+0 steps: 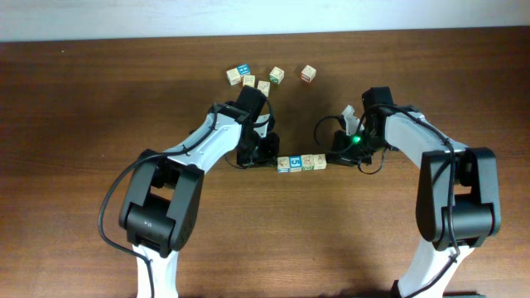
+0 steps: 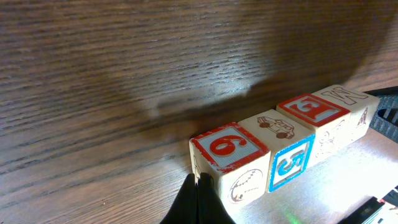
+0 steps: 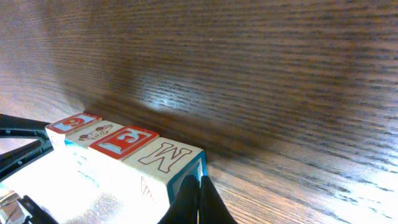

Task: Rotate 4 blocks

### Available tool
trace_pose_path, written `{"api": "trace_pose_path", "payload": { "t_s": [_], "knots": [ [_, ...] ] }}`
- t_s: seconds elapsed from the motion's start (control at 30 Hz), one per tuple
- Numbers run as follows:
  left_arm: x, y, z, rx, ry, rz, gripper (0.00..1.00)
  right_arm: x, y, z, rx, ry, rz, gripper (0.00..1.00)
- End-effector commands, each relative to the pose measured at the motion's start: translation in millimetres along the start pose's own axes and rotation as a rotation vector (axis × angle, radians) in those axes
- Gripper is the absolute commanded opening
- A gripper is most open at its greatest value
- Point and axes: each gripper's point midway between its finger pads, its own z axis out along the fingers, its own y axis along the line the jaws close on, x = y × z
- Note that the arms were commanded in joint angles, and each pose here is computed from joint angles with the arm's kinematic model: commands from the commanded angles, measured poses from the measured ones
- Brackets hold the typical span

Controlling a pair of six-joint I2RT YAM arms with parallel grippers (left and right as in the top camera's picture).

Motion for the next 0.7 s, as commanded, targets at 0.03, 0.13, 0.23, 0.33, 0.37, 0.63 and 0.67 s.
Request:
{"api": "trace_pose_path", "payload": {
  "t_s": [0.03, 0.13, 0.23, 0.33, 0.37, 0.63, 0.67],
  "knots": [
    [8.2, -6.3, 11.0, 0.004, 0.024, 0.011, 0.0, 4.3, 9.2, -1.3, -0.032, 0.008, -0.021, 0.04],
    [8.1, -6.2, 10.9, 0.004, 0.024, 0.01, 0.0, 4.4, 13.2, -7.0, -0.033, -0.001, -0.028, 0.04],
    [8.1, -6.2, 10.9, 0.004, 0.024, 0.01, 0.0, 5.6, 23.7, -8.1, -0.036, -0.005, -0.057, 0.04],
    [8.2, -6.3, 11.0, 0.004, 0.024, 0.011, 0.0, 7.9, 39.8, -13.7, -0.041, -0.017, -0.1, 0.04],
    [8.2, -6.4, 11.0, 0.004, 0.024, 0.011, 0.0, 9.1, 42.3, -17.9, -0.042, -0.02, -0.102, 0.04],
    [8.2, -6.4, 11.0, 0.004, 0.024, 0.011, 0.0, 13.6, 74.3, -22.1, -0.04, -0.035, -0.173, 0.04],
    [8.6, -6.9, 11.2, 0.004, 0.025, 0.012, 0.0, 13.7, 78.6, -21.7, -0.043, -0.034, -0.179, 0.04]
  ]
}}
